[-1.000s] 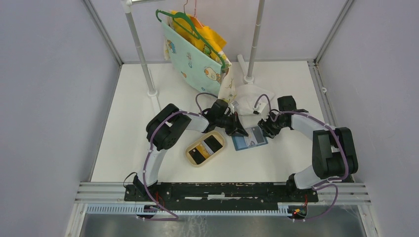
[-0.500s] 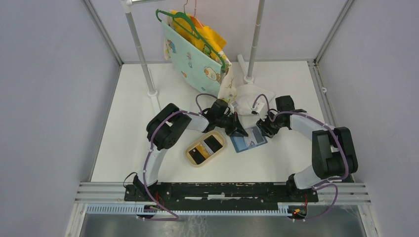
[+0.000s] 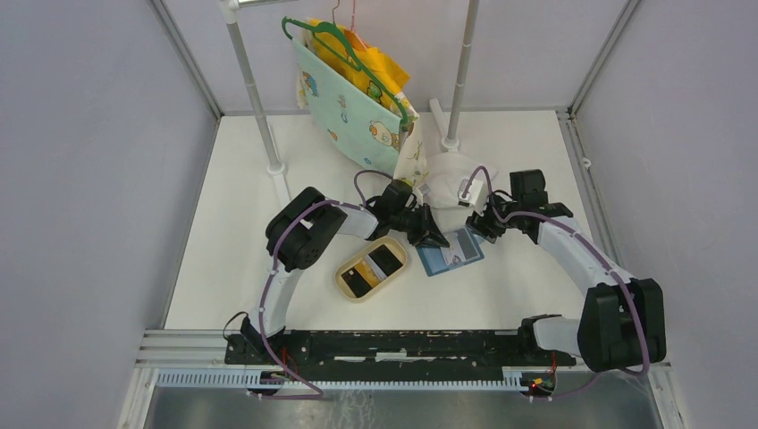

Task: Put the credit cards into the card holder
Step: Insert the credit card into the card holder.

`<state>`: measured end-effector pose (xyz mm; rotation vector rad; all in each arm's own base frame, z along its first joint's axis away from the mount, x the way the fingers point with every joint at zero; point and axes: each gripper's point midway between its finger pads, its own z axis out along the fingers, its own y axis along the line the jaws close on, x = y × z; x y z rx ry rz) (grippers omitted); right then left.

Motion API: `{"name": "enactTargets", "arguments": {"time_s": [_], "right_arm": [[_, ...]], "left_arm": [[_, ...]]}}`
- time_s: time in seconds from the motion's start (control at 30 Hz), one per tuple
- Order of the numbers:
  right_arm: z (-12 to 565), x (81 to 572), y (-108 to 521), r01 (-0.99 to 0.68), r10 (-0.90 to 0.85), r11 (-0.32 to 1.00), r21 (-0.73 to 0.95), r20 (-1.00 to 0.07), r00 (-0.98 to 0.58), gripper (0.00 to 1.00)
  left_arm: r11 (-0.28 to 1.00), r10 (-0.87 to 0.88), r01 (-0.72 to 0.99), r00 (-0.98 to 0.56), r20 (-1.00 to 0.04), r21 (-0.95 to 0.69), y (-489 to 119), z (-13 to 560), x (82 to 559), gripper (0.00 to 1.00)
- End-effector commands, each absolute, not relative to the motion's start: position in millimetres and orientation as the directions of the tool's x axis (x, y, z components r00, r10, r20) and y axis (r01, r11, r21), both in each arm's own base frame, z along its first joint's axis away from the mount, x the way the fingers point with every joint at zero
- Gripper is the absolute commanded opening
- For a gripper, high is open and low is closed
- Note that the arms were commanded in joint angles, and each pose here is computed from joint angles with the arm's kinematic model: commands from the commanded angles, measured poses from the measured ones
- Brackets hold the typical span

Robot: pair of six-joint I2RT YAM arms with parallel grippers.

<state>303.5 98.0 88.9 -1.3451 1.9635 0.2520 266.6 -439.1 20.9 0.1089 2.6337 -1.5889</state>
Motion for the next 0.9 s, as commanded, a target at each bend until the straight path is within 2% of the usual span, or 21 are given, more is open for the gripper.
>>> {"name": "enactTargets", "arguments": {"time_s": [0.0, 0.07, 0.13, 0.27, 0.3, 0.5, 0.87], "right_arm": [[110.4, 273.0, 145.1, -0.951, -0.642, 0.185, -0.247, -0.763, 0.074, 0.57], [107.8, 254.6, 165.5, -0.955, -0.603, 0.055, -0.291, -0.772, 0.2, 0.51], [101.5, 239.5, 182.0, -0.94, -0.573, -0.057, -0.337, -0.76, 0.307, 0.4], [85.8, 230.3, 204.0, -0.933, -0.593, -0.148, -0.329, -0.726, 0.35, 0.12], [81.9, 230.7, 207.6, -0.935, -0.608, -0.152, -0.322, -0.715, 0.345, 0.08], [57.4, 230.2, 221.2, -0.93, -0.706, -0.149, -0.336, -0.622, 0.337, 0.05], [37.7, 242.5, 208.8, -0.91, -0.825, -0.115, -0.397, -0.472, 0.31, 0.05]], "left_arm": [[0.552, 0.009, 0.026, -1.0, -0.026, -0.833, -429.2, -13.6, 259.1, 0.17], [0.551, 0.01, 0.029, -1.0, -0.028, -0.834, -429.4, -13.4, 259.1, 0.19], [0.552, 0.012, 0.028, -1.0, -0.026, -0.834, -429.4, -14.6, 258.6, 0.2], [0.551, 0.013, 0.027, -1.0, -0.024, -0.834, -428.8, -16.1, 257.9, 0.21], [0.552, 0.014, 0.026, -1.0, -0.022, -0.833, -428.5, -17.0, 256.8, 0.21], [0.552, 0.013, 0.026, -1.0, -0.022, -0.833, -427.0, -17.5, 256.8, 0.21], [0.553, 0.014, 0.027, -1.0, -0.024, -0.833, -426.8, -17.3, 256.6, 0.22]]}}
